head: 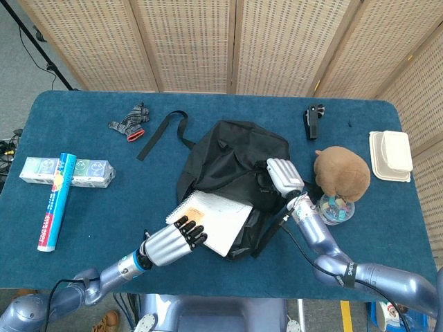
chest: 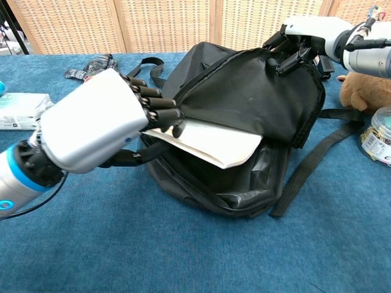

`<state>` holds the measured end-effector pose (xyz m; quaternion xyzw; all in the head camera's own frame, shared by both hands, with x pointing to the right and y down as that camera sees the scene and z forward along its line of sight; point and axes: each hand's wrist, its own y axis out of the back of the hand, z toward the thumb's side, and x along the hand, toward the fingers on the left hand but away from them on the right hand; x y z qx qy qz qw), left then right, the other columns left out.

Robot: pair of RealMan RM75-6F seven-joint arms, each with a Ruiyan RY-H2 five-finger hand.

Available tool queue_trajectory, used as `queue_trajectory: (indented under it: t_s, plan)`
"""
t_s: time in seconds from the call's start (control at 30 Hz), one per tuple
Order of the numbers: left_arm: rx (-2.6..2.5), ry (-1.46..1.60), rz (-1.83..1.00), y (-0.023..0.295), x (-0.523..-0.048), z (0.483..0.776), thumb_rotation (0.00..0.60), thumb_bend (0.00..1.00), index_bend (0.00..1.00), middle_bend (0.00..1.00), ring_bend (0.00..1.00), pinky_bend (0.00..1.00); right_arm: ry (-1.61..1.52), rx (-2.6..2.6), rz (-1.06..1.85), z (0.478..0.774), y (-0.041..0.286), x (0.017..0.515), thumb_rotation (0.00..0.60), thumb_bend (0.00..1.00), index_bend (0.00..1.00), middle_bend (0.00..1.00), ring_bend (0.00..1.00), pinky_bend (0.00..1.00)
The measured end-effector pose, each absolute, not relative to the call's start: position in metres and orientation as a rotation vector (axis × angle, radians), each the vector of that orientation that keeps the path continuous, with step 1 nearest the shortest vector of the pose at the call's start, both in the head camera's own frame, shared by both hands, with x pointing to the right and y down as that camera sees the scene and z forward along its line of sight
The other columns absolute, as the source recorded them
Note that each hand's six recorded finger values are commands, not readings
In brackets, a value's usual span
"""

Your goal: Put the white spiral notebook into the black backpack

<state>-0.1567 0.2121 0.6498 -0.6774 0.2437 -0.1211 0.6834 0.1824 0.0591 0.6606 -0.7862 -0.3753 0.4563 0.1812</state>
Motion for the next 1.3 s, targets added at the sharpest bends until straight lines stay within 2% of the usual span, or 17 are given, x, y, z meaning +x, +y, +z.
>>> queue_trajectory:
  t_s: [0.67,1.3]
  plan:
    - [-1.483,0.419,-0.39,0.197,-0.116,0.694,0.6,0.53,0.79,0.65,0.62,0.69,-1.008,-2.257,1.275,0.651,0.07,0.179,0.6,0.69,0.55,0.59,0.52,0.66]
    - [-1.498,0.382,-0.501,0.182,-0.088,0.721,0.6,0.53,0.79,0.65,0.62,0.69,-0.969,-2.29,1.238,0.64,0.073,0.172,0.6,0.69,0.55,0.59,0.52,0.66]
